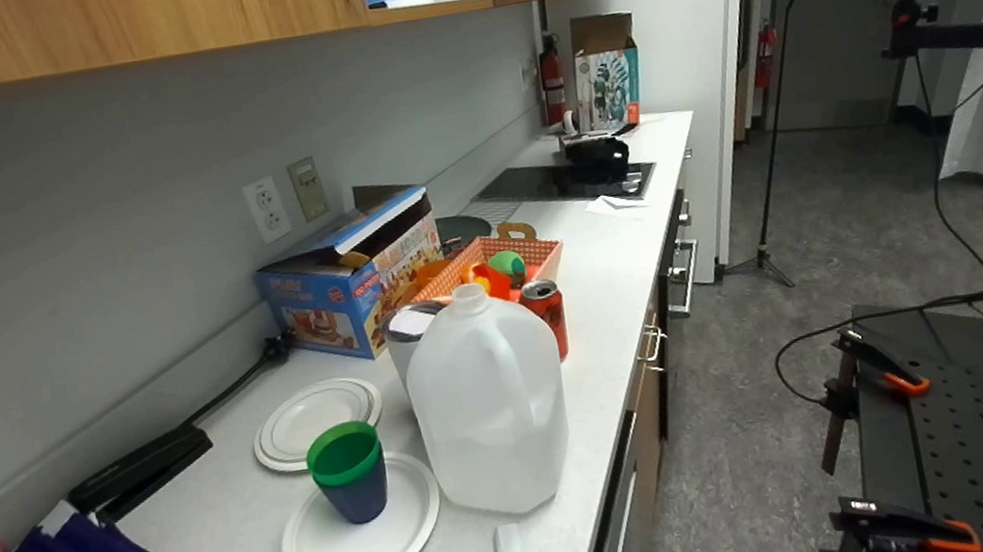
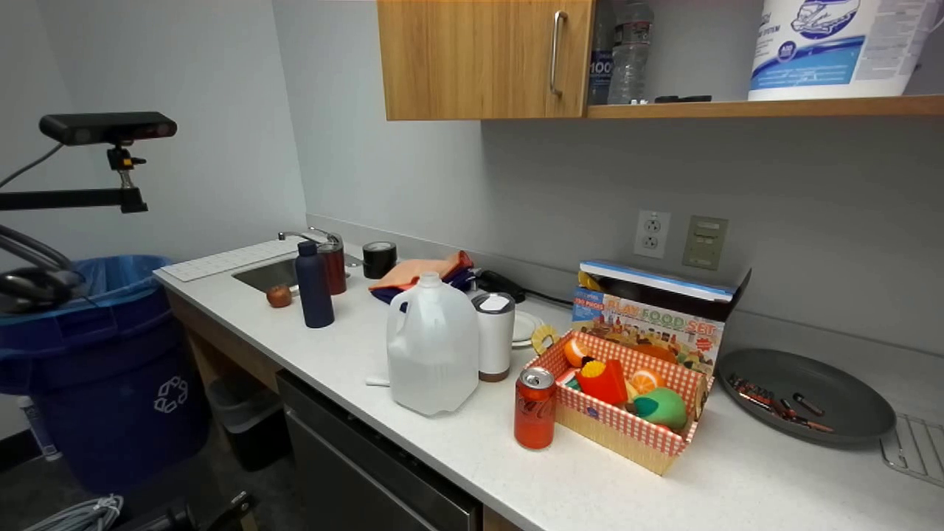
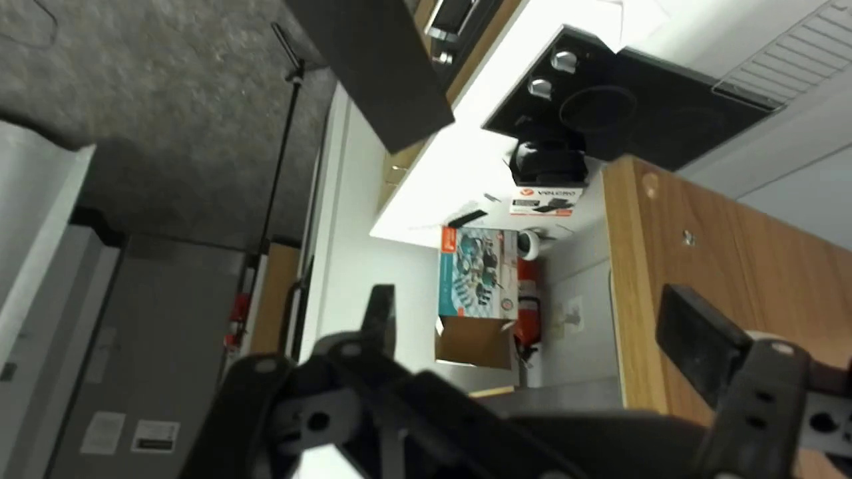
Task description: Close the open cabinet door
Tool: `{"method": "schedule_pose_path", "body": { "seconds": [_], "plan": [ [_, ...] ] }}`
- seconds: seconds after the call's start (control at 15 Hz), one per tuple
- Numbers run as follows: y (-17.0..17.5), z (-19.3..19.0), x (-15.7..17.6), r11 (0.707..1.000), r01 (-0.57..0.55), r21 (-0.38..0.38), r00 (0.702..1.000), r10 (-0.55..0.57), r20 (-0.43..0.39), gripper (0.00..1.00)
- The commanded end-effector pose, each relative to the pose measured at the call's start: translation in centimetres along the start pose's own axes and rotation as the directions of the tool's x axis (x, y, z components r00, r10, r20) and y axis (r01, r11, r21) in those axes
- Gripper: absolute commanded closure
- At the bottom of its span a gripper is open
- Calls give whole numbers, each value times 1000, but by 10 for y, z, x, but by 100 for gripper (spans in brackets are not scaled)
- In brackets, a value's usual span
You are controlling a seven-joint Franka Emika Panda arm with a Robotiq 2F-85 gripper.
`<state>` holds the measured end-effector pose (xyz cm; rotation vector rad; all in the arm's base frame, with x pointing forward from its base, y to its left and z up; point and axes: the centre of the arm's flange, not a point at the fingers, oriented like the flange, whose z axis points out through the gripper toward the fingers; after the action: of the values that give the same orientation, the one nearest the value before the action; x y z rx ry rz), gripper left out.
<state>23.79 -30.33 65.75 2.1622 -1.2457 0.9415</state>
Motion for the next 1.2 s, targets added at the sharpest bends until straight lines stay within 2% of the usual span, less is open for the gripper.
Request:
{"method": "schedule_pose_path", "body": {
  "seconds": [0.0, 0.27, 0.47, 0.73, 1.13],
  "plan": [
    [7, -7, 25, 983, 137, 122, 988, -128, -82, 0],
    [3, -14, 37, 936, 267, 231, 955, -225, -195, 0],
    [0, -13, 50, 917, 299, 264, 935, -225, -274, 0],
    [-3, -2, 71, 917, 274, 289, 927, -171, -334, 0],
    [-18, 8, 88, 899, 285, 333, 917, -155, -367, 0]
  ]
}}
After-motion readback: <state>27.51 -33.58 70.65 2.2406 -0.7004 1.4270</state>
